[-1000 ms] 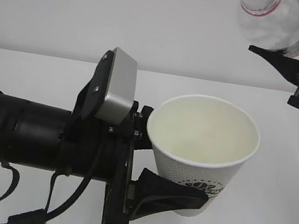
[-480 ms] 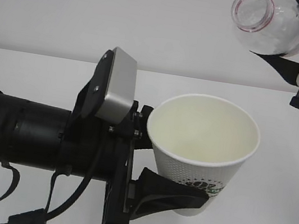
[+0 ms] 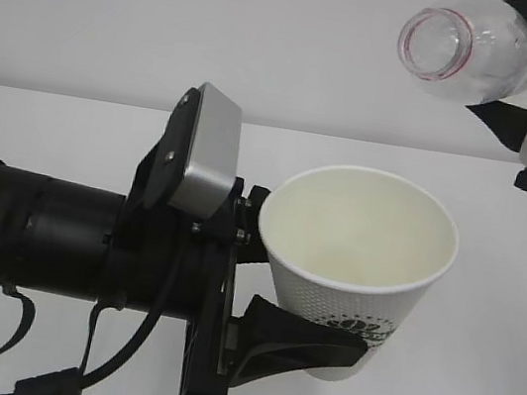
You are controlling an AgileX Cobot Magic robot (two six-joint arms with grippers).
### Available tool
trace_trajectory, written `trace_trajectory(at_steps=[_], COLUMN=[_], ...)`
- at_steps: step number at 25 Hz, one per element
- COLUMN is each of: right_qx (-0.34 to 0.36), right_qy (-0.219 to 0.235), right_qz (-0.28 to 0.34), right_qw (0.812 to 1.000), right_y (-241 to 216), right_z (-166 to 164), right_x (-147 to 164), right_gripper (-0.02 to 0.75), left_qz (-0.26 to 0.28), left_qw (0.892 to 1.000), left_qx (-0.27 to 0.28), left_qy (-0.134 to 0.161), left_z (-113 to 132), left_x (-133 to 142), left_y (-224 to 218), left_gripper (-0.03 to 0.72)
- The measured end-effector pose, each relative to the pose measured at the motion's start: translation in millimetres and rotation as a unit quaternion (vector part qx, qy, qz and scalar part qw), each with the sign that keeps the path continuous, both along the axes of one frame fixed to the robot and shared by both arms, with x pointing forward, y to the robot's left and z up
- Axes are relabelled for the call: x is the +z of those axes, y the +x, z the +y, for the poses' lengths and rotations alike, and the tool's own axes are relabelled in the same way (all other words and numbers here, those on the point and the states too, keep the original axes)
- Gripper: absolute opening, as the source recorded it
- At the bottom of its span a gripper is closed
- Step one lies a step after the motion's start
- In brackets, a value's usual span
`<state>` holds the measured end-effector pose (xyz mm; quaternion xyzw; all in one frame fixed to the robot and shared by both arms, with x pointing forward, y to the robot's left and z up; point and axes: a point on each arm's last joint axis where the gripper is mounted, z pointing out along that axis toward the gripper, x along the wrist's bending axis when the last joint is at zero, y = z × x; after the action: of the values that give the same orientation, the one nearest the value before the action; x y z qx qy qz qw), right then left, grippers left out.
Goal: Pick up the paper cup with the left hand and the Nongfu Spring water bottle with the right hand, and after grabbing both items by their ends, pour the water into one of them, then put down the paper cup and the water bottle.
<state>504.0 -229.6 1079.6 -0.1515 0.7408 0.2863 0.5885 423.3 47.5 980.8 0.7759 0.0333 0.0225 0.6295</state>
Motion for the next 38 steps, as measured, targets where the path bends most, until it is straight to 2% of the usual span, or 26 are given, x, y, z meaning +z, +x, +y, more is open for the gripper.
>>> trace_trajectory(at_steps=[38], right_qx=[0.028], right_qy=[-0.072], right_qz=[-0.068], right_qw=[0.995], right_y=[-1.5], right_z=[2.3], right_x=[1.7], right_gripper=[0.484], left_qz=[0.005], left_qw=[1.000], left_qx=[0.009], left_qy=[-0.006], left_z=[0.0], left_x=[0.9], left_y=[1.4], left_gripper=[0.525])
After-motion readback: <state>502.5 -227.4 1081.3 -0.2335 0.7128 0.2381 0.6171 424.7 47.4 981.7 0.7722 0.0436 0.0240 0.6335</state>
